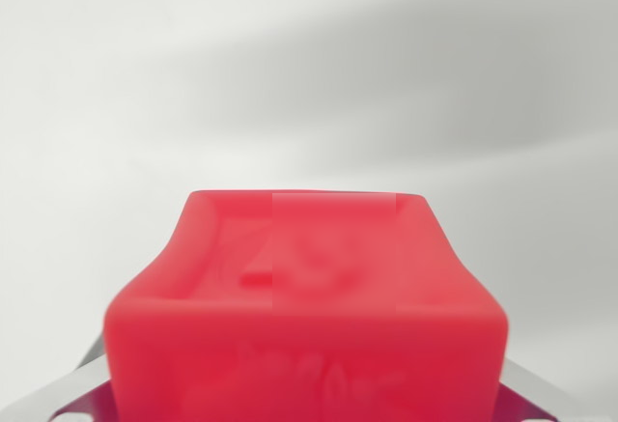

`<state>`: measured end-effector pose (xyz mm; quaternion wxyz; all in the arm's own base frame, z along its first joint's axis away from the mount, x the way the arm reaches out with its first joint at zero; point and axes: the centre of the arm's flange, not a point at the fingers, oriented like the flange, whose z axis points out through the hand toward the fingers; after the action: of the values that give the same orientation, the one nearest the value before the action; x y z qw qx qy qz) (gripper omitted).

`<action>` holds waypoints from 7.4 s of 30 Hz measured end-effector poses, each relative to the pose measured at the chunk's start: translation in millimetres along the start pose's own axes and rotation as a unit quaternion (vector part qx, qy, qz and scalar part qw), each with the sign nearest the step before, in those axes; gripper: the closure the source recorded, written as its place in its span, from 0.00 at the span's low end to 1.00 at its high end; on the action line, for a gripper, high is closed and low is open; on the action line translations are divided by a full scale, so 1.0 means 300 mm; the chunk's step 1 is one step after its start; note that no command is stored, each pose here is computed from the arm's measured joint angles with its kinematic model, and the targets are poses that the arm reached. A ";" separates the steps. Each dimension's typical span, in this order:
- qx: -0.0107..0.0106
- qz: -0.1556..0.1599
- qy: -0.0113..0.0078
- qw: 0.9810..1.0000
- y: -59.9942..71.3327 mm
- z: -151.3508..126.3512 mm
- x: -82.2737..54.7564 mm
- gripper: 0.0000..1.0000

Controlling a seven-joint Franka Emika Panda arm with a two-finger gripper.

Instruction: Destack cube

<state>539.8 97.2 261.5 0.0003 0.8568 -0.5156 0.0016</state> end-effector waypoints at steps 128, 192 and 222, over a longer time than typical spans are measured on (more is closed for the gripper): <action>-0.003 0.211 0.000 0.978 -0.041 0.487 0.260 0.00; 0.000 0.211 -0.002 0.977 -0.045 0.236 0.263 0.00; 0.001 0.210 -0.003 0.978 -0.045 -0.186 0.263 0.00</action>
<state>588.5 33.7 317.5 -0.0026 0.7293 -0.6842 0.0003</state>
